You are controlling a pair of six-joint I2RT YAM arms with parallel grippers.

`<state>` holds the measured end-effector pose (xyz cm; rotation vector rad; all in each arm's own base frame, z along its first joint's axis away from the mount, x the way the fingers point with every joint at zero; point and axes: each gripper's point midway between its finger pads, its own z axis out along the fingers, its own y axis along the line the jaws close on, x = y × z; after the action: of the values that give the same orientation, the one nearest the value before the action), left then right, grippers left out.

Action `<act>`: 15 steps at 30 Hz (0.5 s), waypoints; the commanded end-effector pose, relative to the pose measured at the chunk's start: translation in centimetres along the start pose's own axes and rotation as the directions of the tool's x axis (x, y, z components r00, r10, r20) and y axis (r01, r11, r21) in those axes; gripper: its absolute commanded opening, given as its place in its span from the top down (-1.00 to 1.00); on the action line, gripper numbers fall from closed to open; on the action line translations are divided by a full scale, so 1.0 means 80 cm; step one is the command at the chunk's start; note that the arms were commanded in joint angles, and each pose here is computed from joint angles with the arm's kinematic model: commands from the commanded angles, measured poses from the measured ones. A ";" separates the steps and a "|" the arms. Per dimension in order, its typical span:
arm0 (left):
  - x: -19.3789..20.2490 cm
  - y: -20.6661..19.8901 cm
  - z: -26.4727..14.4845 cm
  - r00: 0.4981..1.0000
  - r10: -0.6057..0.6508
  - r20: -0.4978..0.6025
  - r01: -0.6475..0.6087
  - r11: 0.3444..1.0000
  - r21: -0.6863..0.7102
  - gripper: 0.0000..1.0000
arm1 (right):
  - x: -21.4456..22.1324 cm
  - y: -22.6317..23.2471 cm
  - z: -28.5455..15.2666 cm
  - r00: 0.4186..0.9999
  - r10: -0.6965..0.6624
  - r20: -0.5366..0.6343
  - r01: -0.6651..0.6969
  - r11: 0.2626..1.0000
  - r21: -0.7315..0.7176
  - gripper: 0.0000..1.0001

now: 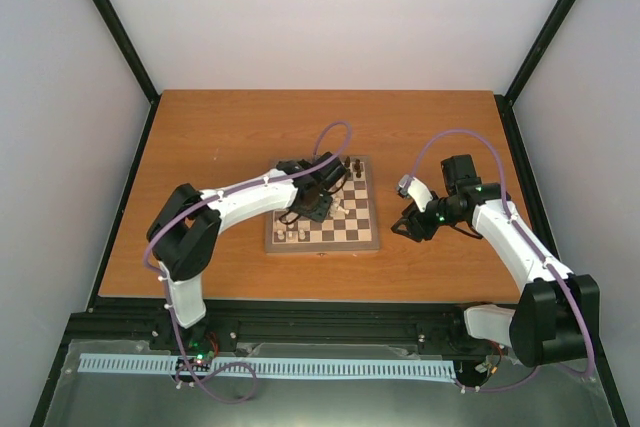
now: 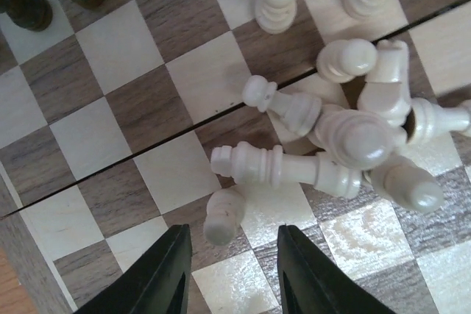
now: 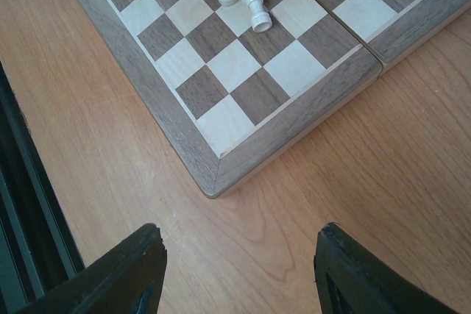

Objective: Set up the chess pieces on the board

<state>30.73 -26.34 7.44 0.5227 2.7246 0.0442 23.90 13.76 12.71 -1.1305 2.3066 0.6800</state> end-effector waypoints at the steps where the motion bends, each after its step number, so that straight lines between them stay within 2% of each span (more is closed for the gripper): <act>1: -0.018 0.008 -0.004 1.000 -0.021 0.021 0.021 1.000 0.010 0.37 | 0.004 0.007 0.005 1.000 -0.012 -0.010 0.011 0.999 -0.031 -0.14; 15: -0.016 0.001 0.010 1.000 -0.018 -0.007 0.018 0.999 0.042 0.69 | 0.004 0.007 0.004 1.000 -0.012 -0.009 0.011 0.999 -0.030 -0.14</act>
<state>31.20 -25.94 6.18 0.5099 2.7662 0.0267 23.74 13.75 12.55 -1.1372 2.3130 0.6854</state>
